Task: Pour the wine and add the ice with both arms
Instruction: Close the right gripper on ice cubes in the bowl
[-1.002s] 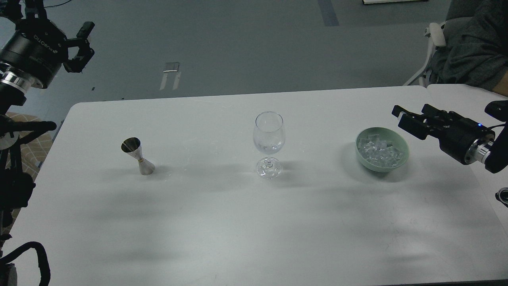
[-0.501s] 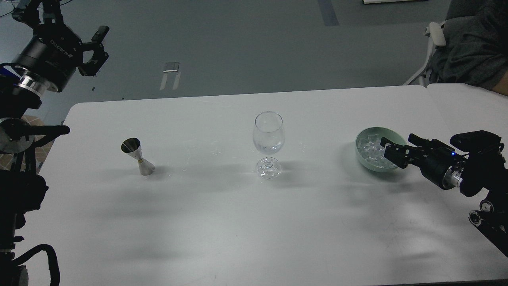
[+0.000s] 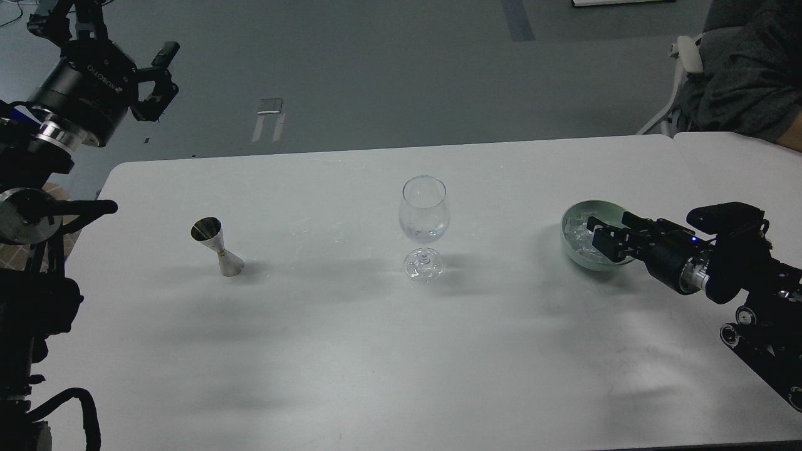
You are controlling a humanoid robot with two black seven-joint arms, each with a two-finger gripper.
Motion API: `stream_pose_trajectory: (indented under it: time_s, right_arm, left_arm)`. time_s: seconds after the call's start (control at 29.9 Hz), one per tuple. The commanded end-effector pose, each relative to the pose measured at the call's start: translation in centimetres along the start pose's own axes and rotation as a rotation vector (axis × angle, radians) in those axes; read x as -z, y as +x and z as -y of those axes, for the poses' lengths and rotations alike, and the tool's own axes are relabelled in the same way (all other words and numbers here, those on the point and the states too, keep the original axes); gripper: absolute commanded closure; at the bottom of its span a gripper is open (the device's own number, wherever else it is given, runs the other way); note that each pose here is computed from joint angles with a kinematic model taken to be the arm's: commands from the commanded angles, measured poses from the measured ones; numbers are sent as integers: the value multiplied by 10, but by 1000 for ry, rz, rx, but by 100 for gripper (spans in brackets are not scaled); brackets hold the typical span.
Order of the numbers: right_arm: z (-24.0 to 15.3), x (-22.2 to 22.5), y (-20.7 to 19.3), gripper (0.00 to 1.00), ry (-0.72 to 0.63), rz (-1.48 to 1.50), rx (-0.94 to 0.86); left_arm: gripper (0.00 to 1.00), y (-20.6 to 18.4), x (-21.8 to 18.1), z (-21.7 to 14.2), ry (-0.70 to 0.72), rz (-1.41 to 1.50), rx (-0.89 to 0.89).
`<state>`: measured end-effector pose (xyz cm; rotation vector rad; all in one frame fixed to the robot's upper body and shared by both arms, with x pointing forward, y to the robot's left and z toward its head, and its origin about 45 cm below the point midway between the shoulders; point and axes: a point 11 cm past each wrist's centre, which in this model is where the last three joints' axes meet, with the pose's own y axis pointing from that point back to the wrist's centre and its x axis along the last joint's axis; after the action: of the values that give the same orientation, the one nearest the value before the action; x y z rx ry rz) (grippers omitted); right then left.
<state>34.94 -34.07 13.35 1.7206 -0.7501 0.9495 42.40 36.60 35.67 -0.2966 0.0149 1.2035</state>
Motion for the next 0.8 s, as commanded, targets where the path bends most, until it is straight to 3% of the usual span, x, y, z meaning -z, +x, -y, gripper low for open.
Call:
stream_pose_trajectory:
  time_s: [0.0,0.17,0.77]
  right_arm:
    - [3,2,1,30,3,2,20]
    - [4,2,0,46,4,1,40]
    - [4,0,-5,46,-20,5,88]
  left_arm:
    - [3,0,1,-1,1,0,1]
    - [3,-1,1,-1,2,2,1]
    - [3,0,2,-2,4,2,0]
